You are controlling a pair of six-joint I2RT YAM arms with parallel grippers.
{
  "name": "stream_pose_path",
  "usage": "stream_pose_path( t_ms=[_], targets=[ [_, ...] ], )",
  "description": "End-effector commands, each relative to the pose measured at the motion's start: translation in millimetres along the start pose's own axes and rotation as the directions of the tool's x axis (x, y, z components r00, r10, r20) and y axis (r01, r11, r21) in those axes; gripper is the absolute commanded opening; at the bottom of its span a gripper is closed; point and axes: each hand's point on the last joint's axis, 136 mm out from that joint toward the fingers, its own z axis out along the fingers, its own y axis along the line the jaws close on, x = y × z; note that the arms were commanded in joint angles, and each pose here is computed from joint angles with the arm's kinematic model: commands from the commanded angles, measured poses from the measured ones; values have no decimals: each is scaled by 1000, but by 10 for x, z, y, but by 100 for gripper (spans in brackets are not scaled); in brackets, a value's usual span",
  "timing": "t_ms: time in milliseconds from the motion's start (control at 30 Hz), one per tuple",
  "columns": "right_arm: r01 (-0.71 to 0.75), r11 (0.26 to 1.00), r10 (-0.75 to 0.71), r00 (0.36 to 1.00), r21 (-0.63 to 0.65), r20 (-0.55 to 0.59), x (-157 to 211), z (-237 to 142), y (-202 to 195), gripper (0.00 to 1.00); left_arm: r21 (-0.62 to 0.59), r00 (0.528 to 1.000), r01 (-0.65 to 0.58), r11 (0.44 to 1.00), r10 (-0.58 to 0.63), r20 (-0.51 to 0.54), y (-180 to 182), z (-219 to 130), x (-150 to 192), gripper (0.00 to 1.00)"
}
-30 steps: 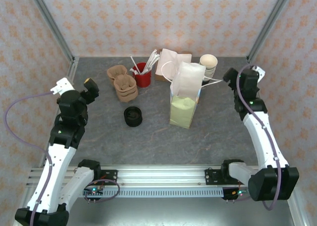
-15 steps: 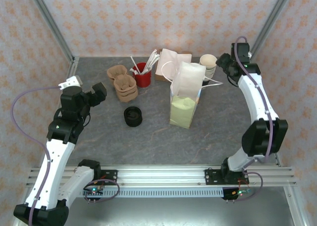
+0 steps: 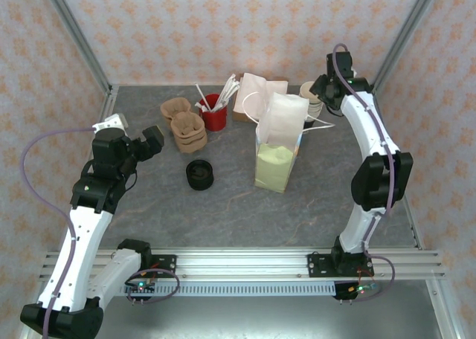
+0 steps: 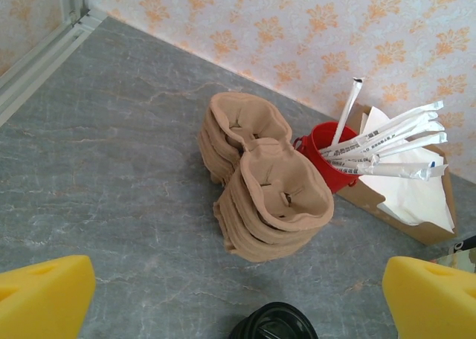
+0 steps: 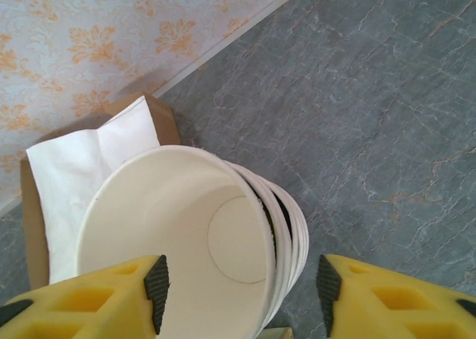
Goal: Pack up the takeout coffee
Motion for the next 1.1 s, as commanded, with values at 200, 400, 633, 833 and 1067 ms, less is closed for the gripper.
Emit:
stream_pose_path(
  t_ms=[200,400,633,833,1067],
  targets=[
    [37,998,-38,999,54,1,-55,49,-32,43,9,1000,1,1000,-1,7,-22,-102,-66,100],
    [33,998,-33,999,61,5,-66,64,-38,41,-2,1000,7,1000,-7,17,1,-121,-76,100],
    [33,998,-33,999,54,6,-75,70,-13,30,0,999,7,1000,-7,41,12,-191,-116,100],
    [19,999,-20,1000,50,5,-68,79,-7,25,-5,998,9,1000,-9,66,32,-268,-160,100],
    [14,998,-15,1000,53,1,-57,109,-11,25,1,996,8,1000,-8,93,34,-356,-209,100]
  ],
)
